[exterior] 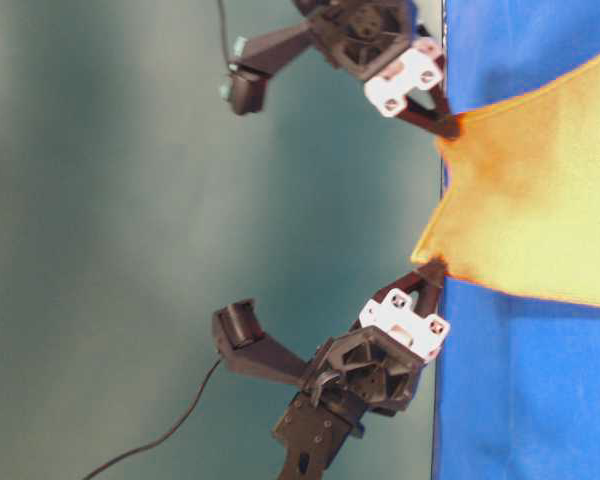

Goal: Fold the orange towel.
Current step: 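Grasp the far corners of the strip with both grippers, then fold the far half of the strip toward the near end with both grippers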

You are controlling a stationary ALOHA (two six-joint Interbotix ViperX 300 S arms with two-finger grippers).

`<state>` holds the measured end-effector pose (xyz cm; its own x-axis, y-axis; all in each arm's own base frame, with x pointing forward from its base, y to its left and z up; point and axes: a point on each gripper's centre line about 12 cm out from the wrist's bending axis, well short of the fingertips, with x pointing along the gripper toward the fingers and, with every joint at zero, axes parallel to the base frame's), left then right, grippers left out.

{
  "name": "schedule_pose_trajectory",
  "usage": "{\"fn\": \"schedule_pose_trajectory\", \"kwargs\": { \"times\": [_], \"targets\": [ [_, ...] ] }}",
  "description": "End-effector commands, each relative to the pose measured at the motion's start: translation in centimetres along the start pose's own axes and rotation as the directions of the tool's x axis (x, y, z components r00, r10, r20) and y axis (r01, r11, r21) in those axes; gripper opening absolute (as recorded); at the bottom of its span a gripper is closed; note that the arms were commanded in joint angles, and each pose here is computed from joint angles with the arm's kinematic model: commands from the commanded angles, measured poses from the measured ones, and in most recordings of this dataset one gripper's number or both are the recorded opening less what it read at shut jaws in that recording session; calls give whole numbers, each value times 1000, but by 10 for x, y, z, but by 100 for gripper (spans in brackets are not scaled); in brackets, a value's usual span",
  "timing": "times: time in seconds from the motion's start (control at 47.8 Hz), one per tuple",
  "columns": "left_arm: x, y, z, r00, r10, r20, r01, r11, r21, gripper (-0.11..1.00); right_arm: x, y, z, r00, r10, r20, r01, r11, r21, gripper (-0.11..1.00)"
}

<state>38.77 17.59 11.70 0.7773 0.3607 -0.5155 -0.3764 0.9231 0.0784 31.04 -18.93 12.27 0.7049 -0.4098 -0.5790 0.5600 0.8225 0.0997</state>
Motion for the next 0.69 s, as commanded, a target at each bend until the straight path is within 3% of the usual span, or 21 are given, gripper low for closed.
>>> {"fn": "schedule_pose_trajectory", "kwargs": {
  "times": [0.0, 0.335, 0.669],
  "targets": [
    [-6, 0, 13, 1000, 0, 29, 0, 1000, 2, 1, -6, 2, 12, 999, 6, 43, -6, 1000, -2, 3],
    [-18, -10, 15, 1000, -25, 11, 25, 1000, 17, 1, -15, 12, 12, 999, 28, 43, -27, 1000, -14, 3],
    [-58, -64, 23, 988, -146, 51, 140, 984, 106, 1, -51, 57, 4, 990, 137, 33, -134, 989, -63, 3]
  ]
}}
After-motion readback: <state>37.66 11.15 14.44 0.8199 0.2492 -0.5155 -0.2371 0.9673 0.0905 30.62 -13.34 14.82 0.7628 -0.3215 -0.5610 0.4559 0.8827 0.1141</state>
